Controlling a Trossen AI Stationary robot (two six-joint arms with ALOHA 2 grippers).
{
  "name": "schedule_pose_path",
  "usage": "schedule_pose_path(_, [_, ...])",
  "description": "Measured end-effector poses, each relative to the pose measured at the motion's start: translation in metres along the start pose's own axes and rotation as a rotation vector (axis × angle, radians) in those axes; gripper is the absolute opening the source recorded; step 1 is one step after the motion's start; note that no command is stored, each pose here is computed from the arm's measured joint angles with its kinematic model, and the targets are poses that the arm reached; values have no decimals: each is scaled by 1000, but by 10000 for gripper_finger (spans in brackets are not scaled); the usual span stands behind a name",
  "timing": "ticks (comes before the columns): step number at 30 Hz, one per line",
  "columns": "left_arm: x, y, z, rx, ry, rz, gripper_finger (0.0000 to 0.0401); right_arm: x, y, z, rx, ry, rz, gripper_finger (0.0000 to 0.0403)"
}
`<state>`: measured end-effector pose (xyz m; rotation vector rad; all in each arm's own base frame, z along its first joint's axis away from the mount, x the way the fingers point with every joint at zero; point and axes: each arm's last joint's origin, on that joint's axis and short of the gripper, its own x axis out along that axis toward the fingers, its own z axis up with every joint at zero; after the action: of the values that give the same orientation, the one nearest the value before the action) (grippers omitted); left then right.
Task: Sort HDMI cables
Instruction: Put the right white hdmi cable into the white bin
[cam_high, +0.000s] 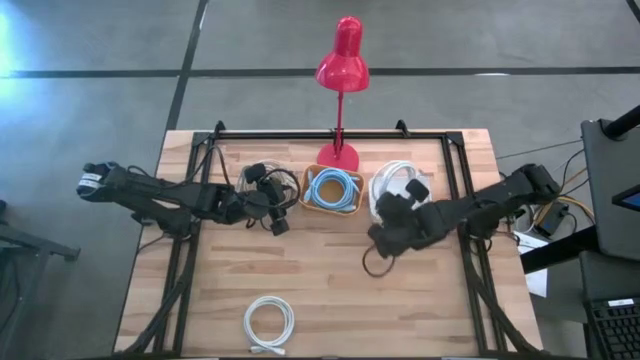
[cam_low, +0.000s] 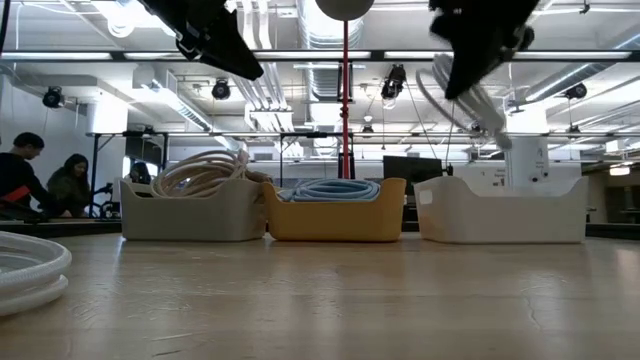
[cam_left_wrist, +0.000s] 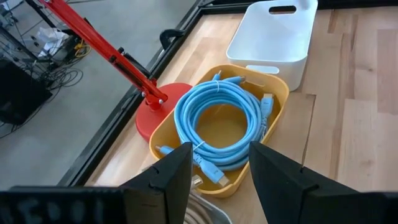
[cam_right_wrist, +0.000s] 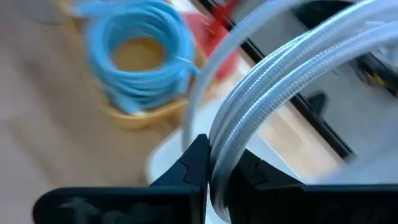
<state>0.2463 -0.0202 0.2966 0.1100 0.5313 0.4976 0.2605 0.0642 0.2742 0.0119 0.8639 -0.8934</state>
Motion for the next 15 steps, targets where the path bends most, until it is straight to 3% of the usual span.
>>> schedule_pose_path(9, [0,0,0,0,0,0,172,62,-23,-30,110,125,-208,26])
schedule_pose_path(15, [0,0,0,-1,0,0,172,83,-19,-48,146,111,-179,27])
